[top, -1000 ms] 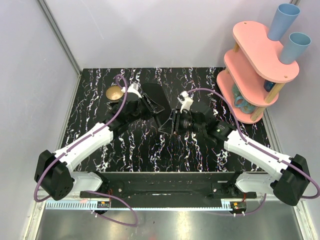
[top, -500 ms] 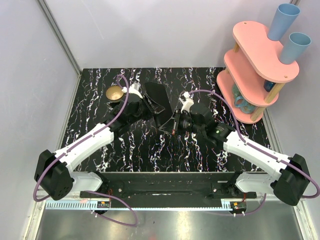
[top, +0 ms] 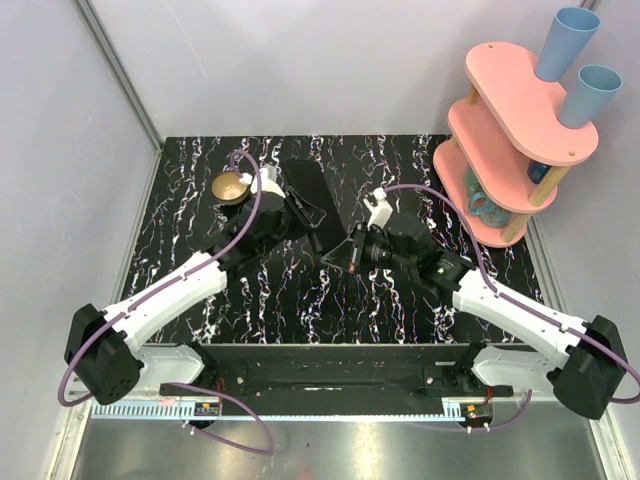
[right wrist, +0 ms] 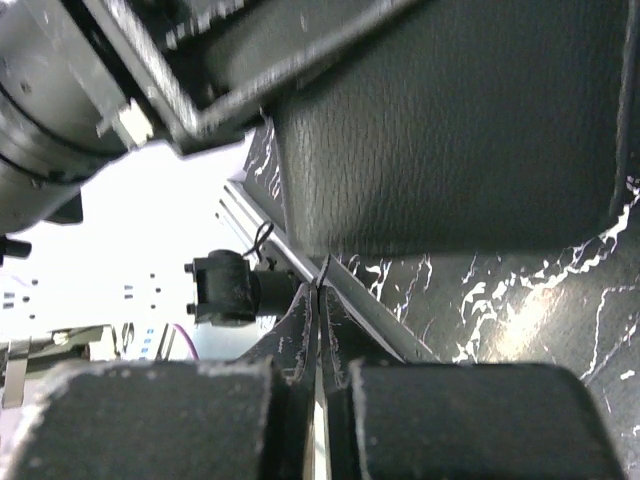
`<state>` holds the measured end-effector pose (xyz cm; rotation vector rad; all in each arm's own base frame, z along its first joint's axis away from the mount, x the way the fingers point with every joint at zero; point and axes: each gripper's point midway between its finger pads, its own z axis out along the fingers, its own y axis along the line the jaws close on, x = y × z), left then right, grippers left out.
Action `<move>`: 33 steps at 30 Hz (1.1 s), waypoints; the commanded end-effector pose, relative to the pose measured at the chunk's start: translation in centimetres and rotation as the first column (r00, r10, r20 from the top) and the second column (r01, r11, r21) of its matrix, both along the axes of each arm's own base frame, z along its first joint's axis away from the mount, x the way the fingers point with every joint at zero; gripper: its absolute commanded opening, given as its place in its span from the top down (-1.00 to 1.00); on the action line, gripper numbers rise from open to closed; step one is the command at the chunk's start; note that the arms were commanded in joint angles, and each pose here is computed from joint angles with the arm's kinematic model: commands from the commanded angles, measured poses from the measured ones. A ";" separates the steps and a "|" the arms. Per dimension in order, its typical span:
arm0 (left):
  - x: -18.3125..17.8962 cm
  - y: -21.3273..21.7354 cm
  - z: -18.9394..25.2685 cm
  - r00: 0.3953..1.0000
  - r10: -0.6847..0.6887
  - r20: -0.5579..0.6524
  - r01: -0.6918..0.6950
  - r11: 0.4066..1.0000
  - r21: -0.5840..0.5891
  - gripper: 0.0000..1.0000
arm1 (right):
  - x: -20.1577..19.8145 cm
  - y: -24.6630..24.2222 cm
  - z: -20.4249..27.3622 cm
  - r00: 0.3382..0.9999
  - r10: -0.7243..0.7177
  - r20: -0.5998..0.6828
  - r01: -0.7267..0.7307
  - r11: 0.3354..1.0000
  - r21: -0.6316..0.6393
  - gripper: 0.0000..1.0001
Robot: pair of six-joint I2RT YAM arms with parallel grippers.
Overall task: Sort the hair-cutting tools
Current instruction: Zip the hairdressing tool bag at the center of the board.
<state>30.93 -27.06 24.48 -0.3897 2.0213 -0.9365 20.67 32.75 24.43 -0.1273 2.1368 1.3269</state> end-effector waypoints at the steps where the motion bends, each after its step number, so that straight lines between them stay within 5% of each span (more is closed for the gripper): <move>1: 3.4 2.0 6.5 0.967 0.158 0.202 -0.151 0.987 -0.048 0.37 | -2.3 -1.1 -0.9 0.998 0.060 -0.002 -0.060 0.998 -0.006 1.00; 16: 3.0 0.9 6.3 0.981 0.088 0.174 -0.086 0.996 -0.017 0.70 | -0.8 -5.8 -8.8 0.993 -0.116 0.012 0.115 0.957 -0.265 1.00; 33: -1.7 -0.1 8.5 0.972 -0.151 0.182 0.151 0.988 0.017 1.00 | 3.9 -8.7 -10.0 0.954 -0.227 0.196 0.292 0.857 -0.425 1.00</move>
